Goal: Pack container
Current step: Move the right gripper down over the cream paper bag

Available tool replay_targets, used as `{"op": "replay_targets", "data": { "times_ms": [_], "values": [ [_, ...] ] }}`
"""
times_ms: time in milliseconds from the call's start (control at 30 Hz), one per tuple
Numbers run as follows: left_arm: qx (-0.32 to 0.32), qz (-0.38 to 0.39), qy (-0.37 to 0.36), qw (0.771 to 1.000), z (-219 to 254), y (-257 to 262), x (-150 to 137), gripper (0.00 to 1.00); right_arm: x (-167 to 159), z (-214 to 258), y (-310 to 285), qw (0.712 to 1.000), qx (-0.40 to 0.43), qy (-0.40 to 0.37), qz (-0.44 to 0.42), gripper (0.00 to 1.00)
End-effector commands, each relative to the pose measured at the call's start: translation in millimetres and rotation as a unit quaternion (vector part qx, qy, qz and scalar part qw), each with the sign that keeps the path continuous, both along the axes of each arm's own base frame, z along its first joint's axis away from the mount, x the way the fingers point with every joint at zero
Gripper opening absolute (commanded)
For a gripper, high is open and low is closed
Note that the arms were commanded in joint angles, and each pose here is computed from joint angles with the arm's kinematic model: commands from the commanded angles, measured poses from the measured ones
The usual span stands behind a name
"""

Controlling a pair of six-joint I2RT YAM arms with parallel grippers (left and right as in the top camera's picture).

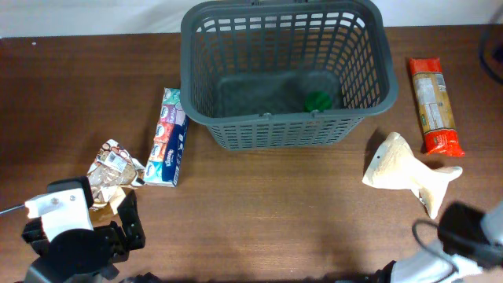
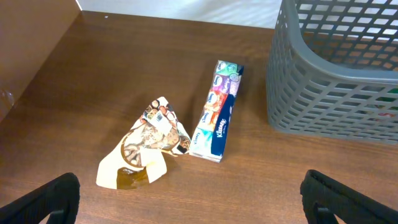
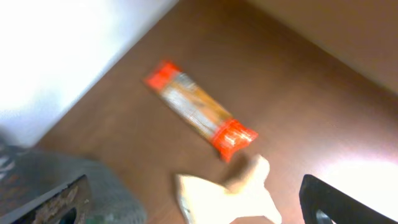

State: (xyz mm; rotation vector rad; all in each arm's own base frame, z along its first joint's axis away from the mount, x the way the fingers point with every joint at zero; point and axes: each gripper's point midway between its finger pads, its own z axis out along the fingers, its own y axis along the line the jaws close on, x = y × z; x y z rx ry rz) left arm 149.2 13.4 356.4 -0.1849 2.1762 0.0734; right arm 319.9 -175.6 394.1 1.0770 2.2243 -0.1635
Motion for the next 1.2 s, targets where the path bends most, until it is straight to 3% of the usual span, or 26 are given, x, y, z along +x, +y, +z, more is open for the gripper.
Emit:
{"op": "replay_targets", "data": {
  "times_ms": [0,133,267,433,633,767,967,1067,1167],
  "values": [
    [-0.003,-0.002,-0.002,1.000,1.4,-0.2,-0.6,1.00,-49.9,-20.8,-22.2,0.990,0.017,0.034,-0.136,0.99],
    [-0.003,-0.002,-0.002,1.000,1.4,-0.2,-0.6,1.00,-99.1,-70.7,-36.8,0.955,0.070,0.086,-0.276,0.99],
    [-0.003,-0.002,-0.002,1.000,1.4,-0.2,-0.6,1.00,-119.4,-128.1,-40.8,0.895,0.152,0.108,-0.406,0.99],
    [-0.003,-0.002,-0.002,1.000,1.4,-0.2,-0.6,1.00,-97.5,-198.6,-22.4,0.824,0.293,0.090,-0.476,0.99],
    [-0.003,-0.002,-0.002,1.000,1.4,-0.2,-0.6,1.00,-64.0,-250.9,0.8,0.767,0.409,0.053,-0.491,0.99],
    [-0.003,-0.002,-0.002,1.000,1.4,-0.2,-0.6,1.00,-75.9,-274.0,9.6,0.750,0.412,0.077,-0.512,0.99],
    [-0.003,-0.002,-0.002,1.000,1.4,-0.2,-0.6,1.00,-104.5,-294.1,-2.1,0.753,0.341,0.105,-0.553,0.99],
    [-0.003,-0.002,-0.002,1.000,1.4,-0.2,-0.6,1.00,-107.0,-297.9,-8.7,0.770,0.309,0.108,-0.547,0.99],
    [-0.003,-0.002,-0.002,1.000,1.4,-0.2,-0.6,1.00,-100.0,-297.3,-13.3,0.811,0.272,0.115,-0.506,0.99]
  ]
}}
